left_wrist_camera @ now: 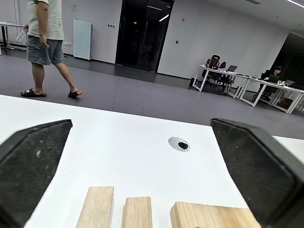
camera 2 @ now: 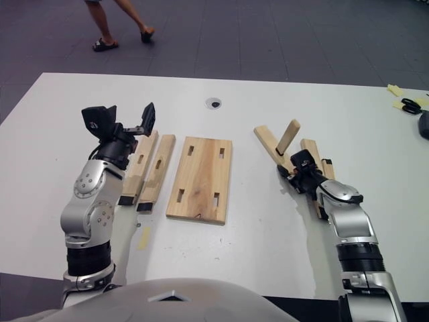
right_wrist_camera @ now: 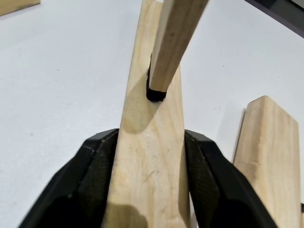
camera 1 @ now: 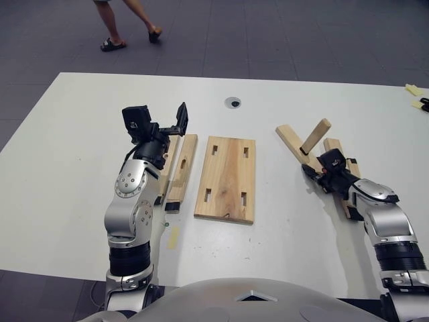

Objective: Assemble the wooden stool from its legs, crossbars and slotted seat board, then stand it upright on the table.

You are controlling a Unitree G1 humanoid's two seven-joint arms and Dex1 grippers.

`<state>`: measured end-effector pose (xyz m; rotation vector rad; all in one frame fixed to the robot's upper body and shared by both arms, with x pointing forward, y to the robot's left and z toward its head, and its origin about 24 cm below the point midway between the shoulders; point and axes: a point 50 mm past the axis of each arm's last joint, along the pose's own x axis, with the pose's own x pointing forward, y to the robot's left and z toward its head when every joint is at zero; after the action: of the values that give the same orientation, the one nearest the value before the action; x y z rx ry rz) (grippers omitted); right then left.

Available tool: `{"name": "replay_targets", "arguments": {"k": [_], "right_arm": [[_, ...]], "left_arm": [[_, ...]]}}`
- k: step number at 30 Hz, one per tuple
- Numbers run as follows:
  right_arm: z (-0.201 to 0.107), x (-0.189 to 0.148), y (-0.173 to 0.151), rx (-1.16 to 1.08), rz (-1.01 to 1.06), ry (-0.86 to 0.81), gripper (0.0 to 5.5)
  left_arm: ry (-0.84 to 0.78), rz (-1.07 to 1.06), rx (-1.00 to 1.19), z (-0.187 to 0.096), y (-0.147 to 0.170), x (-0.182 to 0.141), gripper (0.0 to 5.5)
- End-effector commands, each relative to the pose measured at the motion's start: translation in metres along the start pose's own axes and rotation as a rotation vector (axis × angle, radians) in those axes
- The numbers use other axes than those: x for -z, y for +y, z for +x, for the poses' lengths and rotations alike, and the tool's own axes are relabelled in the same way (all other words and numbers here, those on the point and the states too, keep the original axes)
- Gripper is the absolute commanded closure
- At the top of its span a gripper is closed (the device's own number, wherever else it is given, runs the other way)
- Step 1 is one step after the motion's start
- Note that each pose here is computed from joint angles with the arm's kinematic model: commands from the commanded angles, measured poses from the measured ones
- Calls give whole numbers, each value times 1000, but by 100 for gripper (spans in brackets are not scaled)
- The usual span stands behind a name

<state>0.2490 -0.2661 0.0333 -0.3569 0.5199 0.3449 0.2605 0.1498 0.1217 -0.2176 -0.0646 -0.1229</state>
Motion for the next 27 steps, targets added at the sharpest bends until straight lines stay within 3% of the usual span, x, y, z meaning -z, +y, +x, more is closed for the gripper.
{"name": "replay_targets", "arguments": {"k": [1, 4, 9, 16, 22, 27], "right_arm": [[5, 13, 12, -2, 59, -26, 335], [0, -44, 12, 22, -13, -357, 336], [-15, -91, 30, -58, -126, -661, 337], [-22, -108, 59, -159, -196, -787, 337], [-26, -112, 75, -219, -225, -835, 337], [-24, -108, 84, -295, -218, -818, 337]], "left_arm": [[-4, -16, 4, 3, -2, -1, 10], [-11, -119, 33, 7, -6, -5, 10], [-12, -647, 365, 7, -36, -28, 10], [61, -868, 392, 12, -46, -33, 10], [169, -851, 345, 15, -57, -25, 10], [163, -845, 390, 16, -62, -30, 10]]}}
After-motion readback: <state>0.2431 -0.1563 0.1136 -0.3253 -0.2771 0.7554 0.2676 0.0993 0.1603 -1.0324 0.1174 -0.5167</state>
